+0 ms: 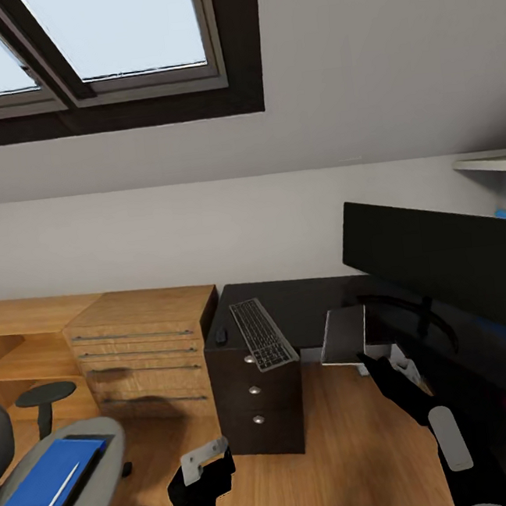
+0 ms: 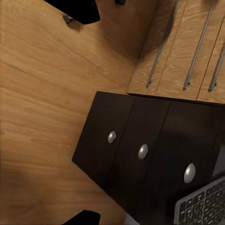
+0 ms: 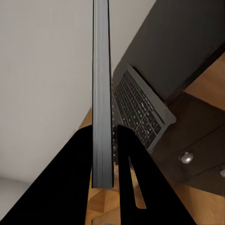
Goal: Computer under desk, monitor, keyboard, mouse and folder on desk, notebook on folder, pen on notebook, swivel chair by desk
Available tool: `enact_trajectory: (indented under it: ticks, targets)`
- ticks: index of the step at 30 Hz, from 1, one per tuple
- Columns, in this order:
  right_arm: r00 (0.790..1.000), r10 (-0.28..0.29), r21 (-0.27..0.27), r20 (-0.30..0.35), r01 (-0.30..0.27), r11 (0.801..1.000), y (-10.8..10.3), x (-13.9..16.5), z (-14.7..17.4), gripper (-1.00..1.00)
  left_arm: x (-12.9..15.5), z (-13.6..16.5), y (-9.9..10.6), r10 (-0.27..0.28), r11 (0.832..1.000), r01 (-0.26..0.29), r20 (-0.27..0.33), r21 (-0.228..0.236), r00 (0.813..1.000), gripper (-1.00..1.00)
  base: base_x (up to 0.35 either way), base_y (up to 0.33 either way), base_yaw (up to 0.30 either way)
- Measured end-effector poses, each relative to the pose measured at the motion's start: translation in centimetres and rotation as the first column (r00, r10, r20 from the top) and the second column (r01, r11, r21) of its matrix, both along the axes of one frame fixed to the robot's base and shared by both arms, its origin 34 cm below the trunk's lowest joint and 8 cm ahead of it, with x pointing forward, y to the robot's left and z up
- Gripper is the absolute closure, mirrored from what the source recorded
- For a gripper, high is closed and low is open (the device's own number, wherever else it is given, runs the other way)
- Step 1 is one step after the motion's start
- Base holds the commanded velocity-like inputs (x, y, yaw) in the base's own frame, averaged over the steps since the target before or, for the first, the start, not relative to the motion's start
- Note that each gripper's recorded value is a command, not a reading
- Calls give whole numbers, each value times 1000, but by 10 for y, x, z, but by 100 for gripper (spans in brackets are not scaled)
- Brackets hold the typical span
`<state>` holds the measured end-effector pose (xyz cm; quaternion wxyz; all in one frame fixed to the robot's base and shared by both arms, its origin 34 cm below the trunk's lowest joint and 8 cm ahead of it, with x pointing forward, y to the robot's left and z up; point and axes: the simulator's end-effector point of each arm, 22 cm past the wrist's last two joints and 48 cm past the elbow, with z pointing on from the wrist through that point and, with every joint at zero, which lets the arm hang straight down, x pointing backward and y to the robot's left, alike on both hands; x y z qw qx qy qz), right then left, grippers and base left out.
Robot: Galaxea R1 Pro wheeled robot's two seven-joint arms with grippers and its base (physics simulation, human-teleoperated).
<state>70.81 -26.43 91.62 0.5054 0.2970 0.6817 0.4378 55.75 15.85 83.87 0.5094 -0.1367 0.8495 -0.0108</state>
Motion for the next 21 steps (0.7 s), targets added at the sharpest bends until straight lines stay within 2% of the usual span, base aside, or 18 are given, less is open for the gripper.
enact_trajectory:
  ticks: [3, 7, 11, 15, 21]
  targets:
    - [1000, -4, 8, -29, 4, 1000, 3, -1, -16, 100, 0, 0, 0, 0, 1000, 0, 0, 0, 1000, -100, 328, 0, 0]
    - [996, -73, -19, -50, 72, 997, -9, 1, -28, 100, 0, 2, 0, 1, 1000, -1, 4, -1, 1000, -100, 328, 0, 0]
    - [981, -163, -62, -100, 158, 986, -27, 3, -42, 100, 1, 5, 1, 2, 1000, -2, 13, -6, 1000, -100, 328, 0, 0]
    - [973, -196, -17, -123, 195, 981, -31, 3, -47, 100, 3, 11, 0, 2, 1000, -2, 24, -13, 1000, -100, 328, 0, 0]
    - [968, -204, 57, -143, 213, 975, -30, 3, -52, 100, 3, 14, 0, 1, 1000, 0, 30, -17, 1000, -100, 328, 0, 0]
